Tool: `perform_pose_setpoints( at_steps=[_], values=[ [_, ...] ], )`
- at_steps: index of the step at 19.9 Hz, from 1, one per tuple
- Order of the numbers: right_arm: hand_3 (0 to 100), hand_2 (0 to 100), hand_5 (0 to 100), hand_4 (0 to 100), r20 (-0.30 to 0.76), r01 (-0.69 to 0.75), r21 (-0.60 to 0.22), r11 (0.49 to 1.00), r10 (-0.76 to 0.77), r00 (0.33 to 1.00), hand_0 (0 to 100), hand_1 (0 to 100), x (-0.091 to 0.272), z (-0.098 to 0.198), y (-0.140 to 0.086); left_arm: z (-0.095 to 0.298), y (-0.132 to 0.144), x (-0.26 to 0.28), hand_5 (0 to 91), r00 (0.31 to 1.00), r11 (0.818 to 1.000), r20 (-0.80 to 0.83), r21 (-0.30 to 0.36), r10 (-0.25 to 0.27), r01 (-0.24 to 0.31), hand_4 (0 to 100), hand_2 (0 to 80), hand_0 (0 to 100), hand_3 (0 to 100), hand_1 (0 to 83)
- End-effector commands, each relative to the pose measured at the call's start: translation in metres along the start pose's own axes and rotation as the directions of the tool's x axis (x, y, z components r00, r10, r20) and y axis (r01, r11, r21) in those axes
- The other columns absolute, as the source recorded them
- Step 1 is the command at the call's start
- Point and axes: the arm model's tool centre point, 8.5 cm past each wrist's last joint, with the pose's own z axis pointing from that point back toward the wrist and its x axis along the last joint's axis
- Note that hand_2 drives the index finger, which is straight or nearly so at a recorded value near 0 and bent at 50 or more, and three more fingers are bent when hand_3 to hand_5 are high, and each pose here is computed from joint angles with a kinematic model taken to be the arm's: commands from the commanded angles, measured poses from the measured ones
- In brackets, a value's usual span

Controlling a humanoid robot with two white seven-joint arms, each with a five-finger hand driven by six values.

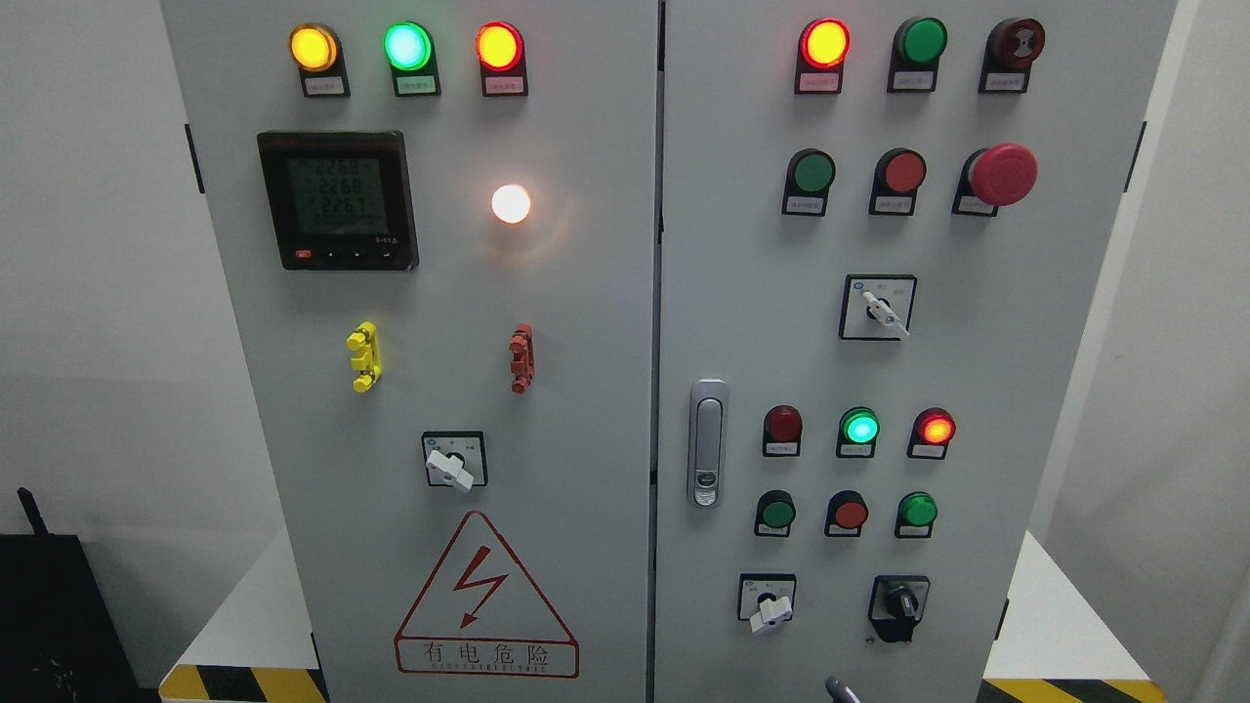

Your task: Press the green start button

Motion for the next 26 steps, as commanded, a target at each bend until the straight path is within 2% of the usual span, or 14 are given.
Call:
perform_pose_setpoints(
  at_steps=[1,10,17,22,26],
  values=[
    [0,0,0,0,0.001,0.001,0.000,1.000,-0.001,1.000,0,9,0.000,0.000,0.000,0.000,0.000,0.000,0.0,1.000,1.000,0.000,0.000,0.000,0.000,0,0.0,12,0,55.6],
    [0,0,0,0,0.005,-0.010,0.005,1.000,0.010,1.000,0,9,0.001,0.000,0.000,0.000,0.000,0.000,0.0,1.000,1.000,0.000,0.000,0.000,0.000,0,0.0,12,0,55.6],
    [0,0,0,0,0.033,-0.031,0.006,1.000,0.030,0.999,0,15,0.004,-0.009,-0.002,0.000,0.000,0.000,0.0,1.000,1.000,0.000,0.000,0.000,0.000,0,0.0,12,0,55.6],
    [4,0,0,0,0.070,-0.135,0.003,0.991,0.135,0.988,0,18,0.010,-0.023,-0.009,0.000,0.000,-0.001,0.0,1.000,1.000,-0.002,0.000,0.000,0.000,0,0.0,12,0,55.6],
    [12,0,0,14,0.100,-0.227,-0.003,0.974,0.227,0.969,0,21,0.014,-0.035,-0.014,0.000,0.000,0.000,0.0,1.000,1.000,0.000,0.000,0.000,0.000,0,0.0,12,0,55.6]
  ],
)
